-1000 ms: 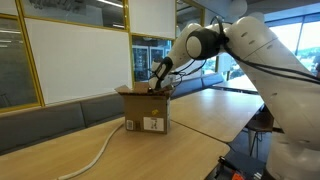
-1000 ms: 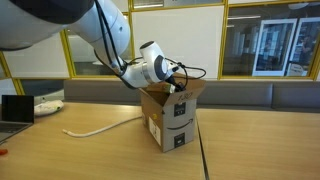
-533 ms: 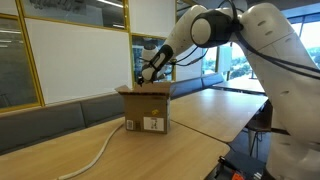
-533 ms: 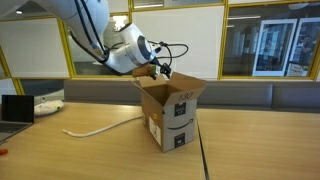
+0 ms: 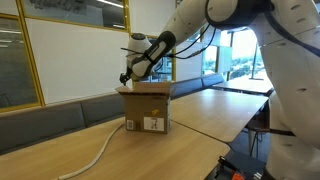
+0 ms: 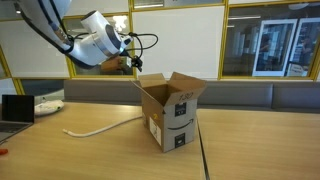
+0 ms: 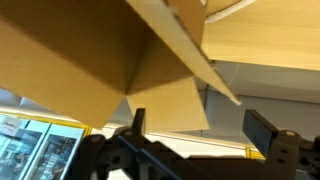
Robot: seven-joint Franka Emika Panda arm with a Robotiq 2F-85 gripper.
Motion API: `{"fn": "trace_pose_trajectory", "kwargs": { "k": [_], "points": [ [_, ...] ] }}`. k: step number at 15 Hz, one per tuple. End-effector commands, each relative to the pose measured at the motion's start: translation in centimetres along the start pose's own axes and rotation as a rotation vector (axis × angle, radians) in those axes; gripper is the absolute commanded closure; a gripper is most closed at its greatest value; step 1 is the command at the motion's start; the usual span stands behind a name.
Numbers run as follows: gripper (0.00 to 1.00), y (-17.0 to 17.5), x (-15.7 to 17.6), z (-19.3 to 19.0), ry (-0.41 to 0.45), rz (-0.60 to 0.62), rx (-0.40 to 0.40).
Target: Put the objects on the table into the box.
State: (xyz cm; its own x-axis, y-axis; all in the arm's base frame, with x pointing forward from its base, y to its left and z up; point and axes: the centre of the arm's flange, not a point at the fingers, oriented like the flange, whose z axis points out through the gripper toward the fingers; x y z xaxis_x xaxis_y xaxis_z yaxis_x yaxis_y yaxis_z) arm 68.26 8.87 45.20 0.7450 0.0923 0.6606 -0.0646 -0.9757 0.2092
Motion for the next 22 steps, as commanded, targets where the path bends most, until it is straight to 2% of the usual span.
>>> {"fn": "trace_pose_trajectory", "kwargs": {
  "k": [1,4,8,15,22],
  "points": [
    [0.00,-4.3,-2.6,-2.6,-0.035,-0.054,0.115],
    [0.00,-8.1,-5.3,-2.0,-0.100,-0.063,0.192],
    [0.00,-11.2,-8.8,1.3,-0.229,0.011,0.222],
    [0.00,-14.9,-12.6,10.3,-0.403,0.196,0.150],
    [0.00,-18.8,-12.2,15.3,-0.473,0.317,0.144]
  ]
}}
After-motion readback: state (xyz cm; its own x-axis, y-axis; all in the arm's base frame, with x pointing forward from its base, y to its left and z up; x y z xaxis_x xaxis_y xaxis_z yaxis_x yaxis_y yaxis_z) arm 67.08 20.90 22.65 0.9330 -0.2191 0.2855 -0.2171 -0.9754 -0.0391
